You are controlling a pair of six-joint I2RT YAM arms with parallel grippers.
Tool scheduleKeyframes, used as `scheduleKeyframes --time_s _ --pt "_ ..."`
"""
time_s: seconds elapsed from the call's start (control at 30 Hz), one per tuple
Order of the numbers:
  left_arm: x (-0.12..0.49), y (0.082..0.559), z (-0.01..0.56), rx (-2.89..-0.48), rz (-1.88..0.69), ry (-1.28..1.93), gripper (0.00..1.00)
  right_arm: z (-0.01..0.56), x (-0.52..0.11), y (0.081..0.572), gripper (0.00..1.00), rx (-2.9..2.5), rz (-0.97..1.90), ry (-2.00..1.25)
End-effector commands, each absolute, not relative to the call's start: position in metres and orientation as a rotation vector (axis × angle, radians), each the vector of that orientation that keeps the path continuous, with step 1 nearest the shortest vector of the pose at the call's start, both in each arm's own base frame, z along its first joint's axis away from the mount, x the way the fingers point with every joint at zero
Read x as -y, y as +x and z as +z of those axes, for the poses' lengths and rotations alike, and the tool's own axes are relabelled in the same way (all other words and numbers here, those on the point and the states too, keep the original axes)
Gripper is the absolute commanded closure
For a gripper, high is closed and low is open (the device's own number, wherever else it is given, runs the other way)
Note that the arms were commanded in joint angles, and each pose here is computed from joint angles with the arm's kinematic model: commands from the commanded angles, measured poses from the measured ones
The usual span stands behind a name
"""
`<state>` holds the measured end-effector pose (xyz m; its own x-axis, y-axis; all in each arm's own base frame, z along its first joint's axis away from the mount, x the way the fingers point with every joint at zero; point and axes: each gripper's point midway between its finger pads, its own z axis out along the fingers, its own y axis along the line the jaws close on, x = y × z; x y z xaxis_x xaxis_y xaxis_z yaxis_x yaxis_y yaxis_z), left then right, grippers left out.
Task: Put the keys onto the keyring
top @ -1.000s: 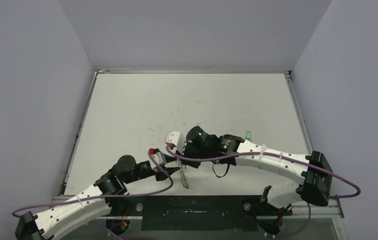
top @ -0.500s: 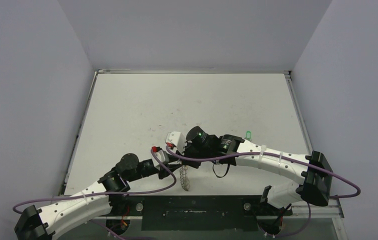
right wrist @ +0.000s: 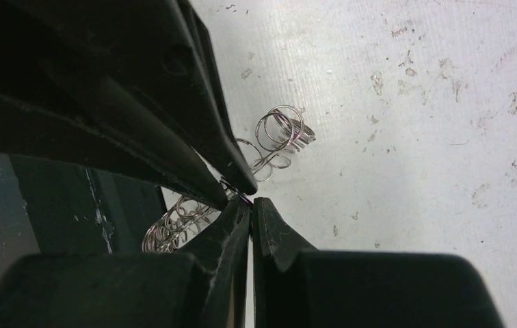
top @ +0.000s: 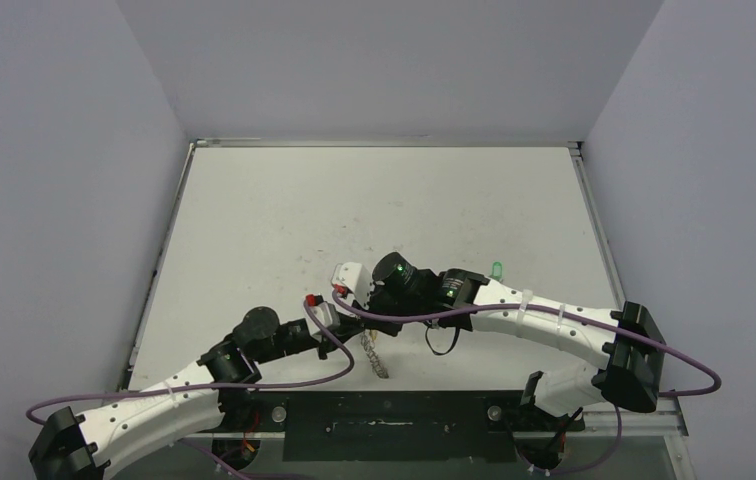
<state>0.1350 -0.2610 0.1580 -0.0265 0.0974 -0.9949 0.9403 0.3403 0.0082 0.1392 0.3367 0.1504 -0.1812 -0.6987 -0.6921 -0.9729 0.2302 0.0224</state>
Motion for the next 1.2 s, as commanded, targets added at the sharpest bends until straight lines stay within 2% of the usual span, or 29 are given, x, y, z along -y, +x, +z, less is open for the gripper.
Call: scheduleKeyframes --time_s 0.0,0.07,0.3,0.4,0.53,0.77,0.83,0.9,0.97,1.03,1.17 --pt "0.26 0.135 0.159 -1.448 -0.887 1.031 0.82 0.176 -0.354 0.14 1.0 -1.866 0.713 -1.487" --pt "0.259 0.135 0.16 -1.446 -0.882 1.03 0.79 0.175 -0.354 0.139 1.0 -1.867 0.714 -1.484" --pt "0.256 0.135 0.149 -1.501 -0.862 1.046 0.78 0.182 -0.356 0.137 1.0 -1.843 0.742 -1.476" --pt "0.257 0.135 0.148 -1.502 -0.864 1.044 0.84 0.181 -0.357 0.136 1.0 -1.842 0.751 -1.481" --pt "0.258 0.137 0.151 -1.499 -0.864 1.025 1.0 0.179 -0.357 0.136 1.0 -1.846 0.752 -1.483" --pt "0.254 0.138 0.158 -1.466 -0.885 0.952 1.0 0.178 -0.354 0.139 1.0 -1.84 0.785 -1.46" --pt "0.253 0.138 0.162 -1.441 -0.887 0.935 1.0 0.181 -0.351 0.143 0.88 -1.834 0.82 -1.424" --pt "0.251 0.137 0.163 -1.419 -0.89 0.926 1.0 0.188 -0.348 0.146 0.69 -1.809 0.858 -1.38" --pt "0.25 0.134 0.166 -1.411 -0.916 0.898 1.0 0.194 -0.344 0.148 0.59 -1.768 0.906 -1.34" --pt "0.249 0.133 0.166 -1.395 -0.921 0.894 1.0 0.201 -0.342 0.147 0.54 -1.708 0.955 -1.326" --pt "0.249 0.13 0.17 -1.353 -0.937 0.886 1.0 0.206 -0.339 0.136 0.54 -1.577 1.024 -1.36"
